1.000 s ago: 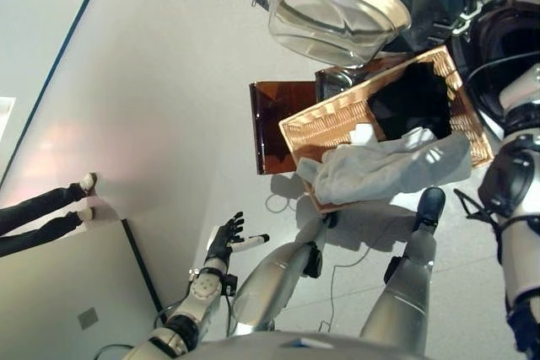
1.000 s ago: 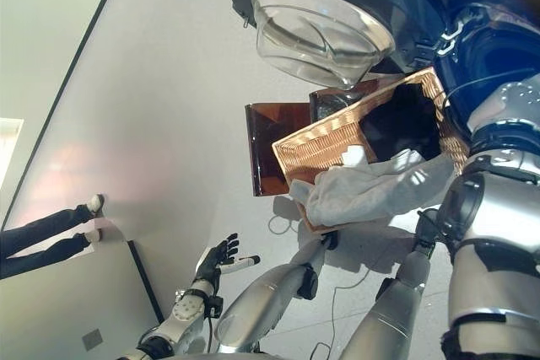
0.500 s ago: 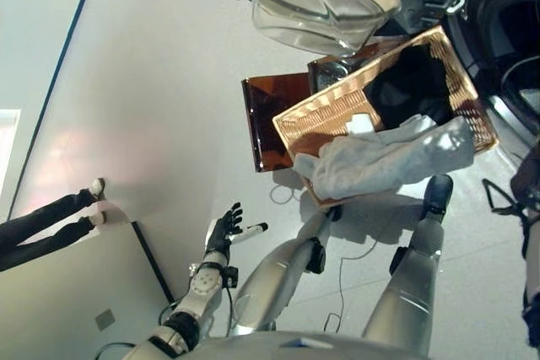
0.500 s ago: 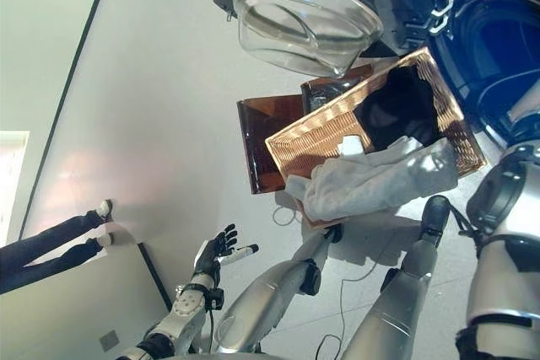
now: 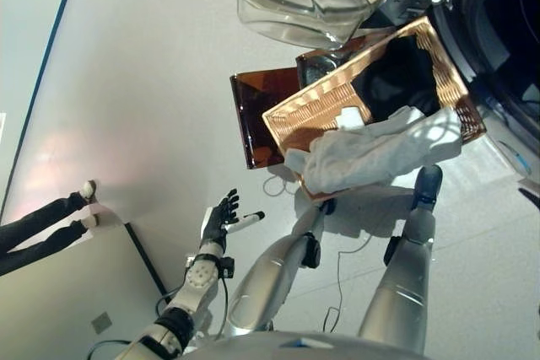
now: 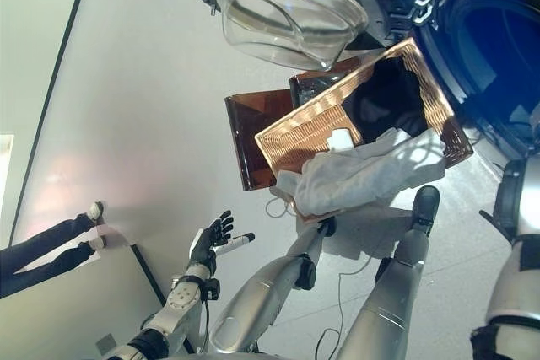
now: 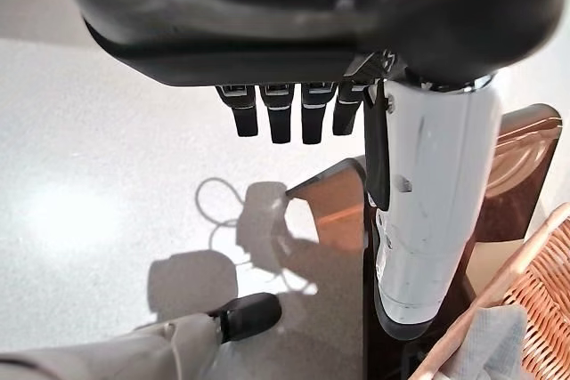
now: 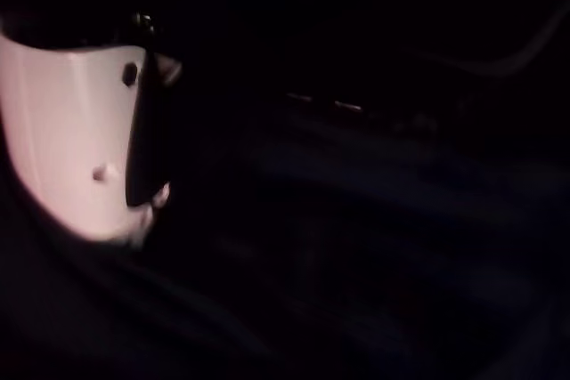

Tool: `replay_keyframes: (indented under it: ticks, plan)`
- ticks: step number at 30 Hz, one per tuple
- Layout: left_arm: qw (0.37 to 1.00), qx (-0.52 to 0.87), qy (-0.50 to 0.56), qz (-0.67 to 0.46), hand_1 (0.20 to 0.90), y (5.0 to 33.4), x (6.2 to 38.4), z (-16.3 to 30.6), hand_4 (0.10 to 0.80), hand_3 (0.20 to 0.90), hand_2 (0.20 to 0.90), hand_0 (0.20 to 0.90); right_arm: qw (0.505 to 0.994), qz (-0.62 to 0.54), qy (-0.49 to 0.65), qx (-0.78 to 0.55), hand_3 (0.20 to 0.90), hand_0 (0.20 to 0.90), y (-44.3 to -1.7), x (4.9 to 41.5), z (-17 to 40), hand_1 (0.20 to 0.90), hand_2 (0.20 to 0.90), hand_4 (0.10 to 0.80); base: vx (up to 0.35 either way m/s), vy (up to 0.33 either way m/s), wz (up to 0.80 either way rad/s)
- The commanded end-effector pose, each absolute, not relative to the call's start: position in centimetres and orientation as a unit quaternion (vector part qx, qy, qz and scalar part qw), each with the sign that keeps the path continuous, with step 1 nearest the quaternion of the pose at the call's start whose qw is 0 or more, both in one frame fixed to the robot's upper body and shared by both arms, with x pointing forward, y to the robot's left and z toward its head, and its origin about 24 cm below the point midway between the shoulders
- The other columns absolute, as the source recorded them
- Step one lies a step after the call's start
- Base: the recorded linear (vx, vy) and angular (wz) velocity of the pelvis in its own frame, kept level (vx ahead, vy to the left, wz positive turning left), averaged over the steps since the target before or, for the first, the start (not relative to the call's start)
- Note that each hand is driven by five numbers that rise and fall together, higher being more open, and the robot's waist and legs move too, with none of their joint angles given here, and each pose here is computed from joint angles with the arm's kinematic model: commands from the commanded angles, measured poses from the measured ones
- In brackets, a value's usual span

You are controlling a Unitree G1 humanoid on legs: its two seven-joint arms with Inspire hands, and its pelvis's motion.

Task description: Pick up the clothes and place them into the washing machine

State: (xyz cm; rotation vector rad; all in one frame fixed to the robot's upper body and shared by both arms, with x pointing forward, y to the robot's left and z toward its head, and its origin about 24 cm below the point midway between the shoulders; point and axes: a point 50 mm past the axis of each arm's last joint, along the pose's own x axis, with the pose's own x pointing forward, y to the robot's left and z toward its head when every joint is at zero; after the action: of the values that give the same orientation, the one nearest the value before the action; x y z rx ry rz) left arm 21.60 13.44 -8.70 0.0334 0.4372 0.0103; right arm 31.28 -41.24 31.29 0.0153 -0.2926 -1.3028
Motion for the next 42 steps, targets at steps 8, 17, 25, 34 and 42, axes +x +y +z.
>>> replay_keyframes:
  ticks: [8, 17, 25, 34, 42]
  plan:
    - [0.972, 0.047, 0.213, 0.085, 0.9, 17.5, 21.6, -8.6, 0.8, 0.9, 0.9, 0.9, 0.566, -0.702, -0.149, -0.406, 0.9, 0.9, -41.1, 26.5, 41.3, 0.9, 0.9, 0.8, -0.024, -0.003, -0.01]
    - [0.974, 0.043, 0.2, 0.1, 0.9, 16.6, 23.0, -8.0, 0.8, 0.9, 0.9, 0.9, 0.498, -0.719, -0.139, -0.464, 0.9, 0.9, -40.8, 27.2, 39.3, 0.9, 0.9, 0.8, 0.0, 0.0, 0.0]
    - [0.977, 0.039, 0.184, 0.103, 0.9, 16.1, 23.7, -7.5, 0.8, 0.9, 0.9, 0.9, 0.474, -0.723, -0.123, -0.487, 0.9, 0.9, -40.5, 28.0, 37.1, 0.9, 0.9, 0.8, -0.012, 0.004, 0.04]
    - [0.975, 0.036, 0.186, 0.116, 0.9, 16.2, 23.8, -7.6, 0.8, 0.9, 0.9, 0.9, 0.398, -0.652, -0.066, -0.642, 0.9, 0.9, -40.3, 29.4, 34.3, 0.9, 0.9, 0.8, -0.002, 0.002, 0.01]
    - [0.971, 0.047, 0.2, 0.126, 0.9, 16.2, 23.7, -8.1, 0.8, 0.9, 0.9, 0.9, 0.384, -0.598, -0.054, -0.702, 0.9, 0.9, -39.4, 31.1, 29.6, 0.9, 0.9, 0.8, 0.013, -0.001, 0.09]
